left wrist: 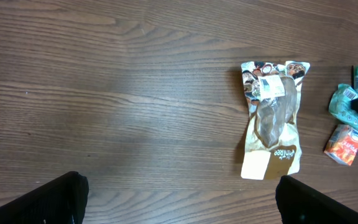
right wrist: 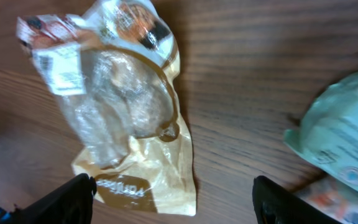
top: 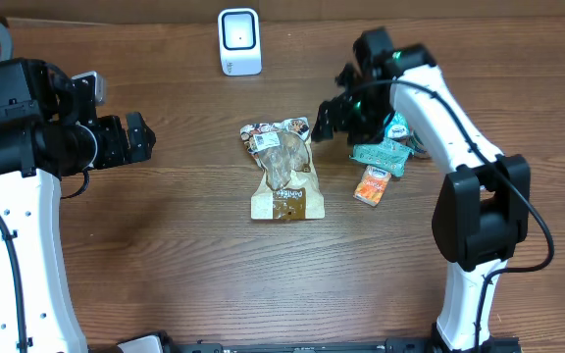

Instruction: Scan the item barcode

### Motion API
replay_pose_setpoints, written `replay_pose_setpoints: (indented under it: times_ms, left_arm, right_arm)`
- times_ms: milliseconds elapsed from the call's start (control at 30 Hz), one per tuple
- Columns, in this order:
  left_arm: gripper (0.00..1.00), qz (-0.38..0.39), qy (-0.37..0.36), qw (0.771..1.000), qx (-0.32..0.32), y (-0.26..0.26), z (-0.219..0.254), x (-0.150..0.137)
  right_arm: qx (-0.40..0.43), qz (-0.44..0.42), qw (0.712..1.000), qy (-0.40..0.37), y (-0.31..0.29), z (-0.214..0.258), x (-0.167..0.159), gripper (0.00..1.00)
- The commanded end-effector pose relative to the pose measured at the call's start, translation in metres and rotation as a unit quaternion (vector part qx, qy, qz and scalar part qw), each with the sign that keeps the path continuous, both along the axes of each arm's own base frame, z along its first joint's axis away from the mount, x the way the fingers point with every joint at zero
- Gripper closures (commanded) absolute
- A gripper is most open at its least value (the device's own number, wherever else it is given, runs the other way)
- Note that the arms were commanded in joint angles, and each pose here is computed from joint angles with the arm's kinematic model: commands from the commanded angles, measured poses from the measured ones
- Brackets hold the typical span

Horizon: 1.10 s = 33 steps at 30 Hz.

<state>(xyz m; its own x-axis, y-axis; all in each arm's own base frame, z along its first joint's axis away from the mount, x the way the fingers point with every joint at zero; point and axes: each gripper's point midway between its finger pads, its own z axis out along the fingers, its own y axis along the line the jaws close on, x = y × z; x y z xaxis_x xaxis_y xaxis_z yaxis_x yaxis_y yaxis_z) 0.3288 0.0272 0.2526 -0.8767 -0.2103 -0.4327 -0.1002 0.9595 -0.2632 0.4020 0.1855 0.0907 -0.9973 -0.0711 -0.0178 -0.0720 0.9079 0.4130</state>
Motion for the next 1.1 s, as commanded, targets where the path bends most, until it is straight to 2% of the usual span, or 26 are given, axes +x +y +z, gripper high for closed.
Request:
replay_pose_setpoints:
  times_ms: [0, 533, 667, 967, 1000, 1067]
  left_arm:
    - [0.00, -0.002, -0.004, 1.000, -0.004, -0.003, 0.002, 0.001]
    - [0.00, -0.002, -0.006, 1.000, -0.004, -0.003, 0.003, 0.002]
    - [0.00, -0.003, -0.054, 0.999, 0.006, 0.001, 0.014, 0.022]
    - [0.00, 0.034, -0.070, 0.996, -0.031, -0.002, 0.022, 0.031]
    - [0.03, 0.034, -0.071, 0.996, -0.031, -0.002, 0.022, 0.032]
    - [0.39, 0.045, -0.063, 0.996, -0.044, -0.005, 0.020, 0.032]
  right_arm:
    - [0.022, 0.007, 1.000, 0.008, 0.006, -0.021, -0.010, 0.20]
    - [0.076, 0.008, 0.997, -0.022, 0.021, -0.063, -0.008, 0.21]
    - [0.093, 0.001, 0.996, -0.016, 0.024, -0.075, -0.015, 0.21]
    - [0.097, -0.007, 0.995, -0.020, 0.025, -0.082, -0.015, 0.21]
    - [0.098, -0.008, 0.995, -0.021, 0.025, -0.082, -0.014, 0.20]
    - [0.098, -0.009, 0.995, -0.021, 0.025, -0.082, -0.014, 0.19]
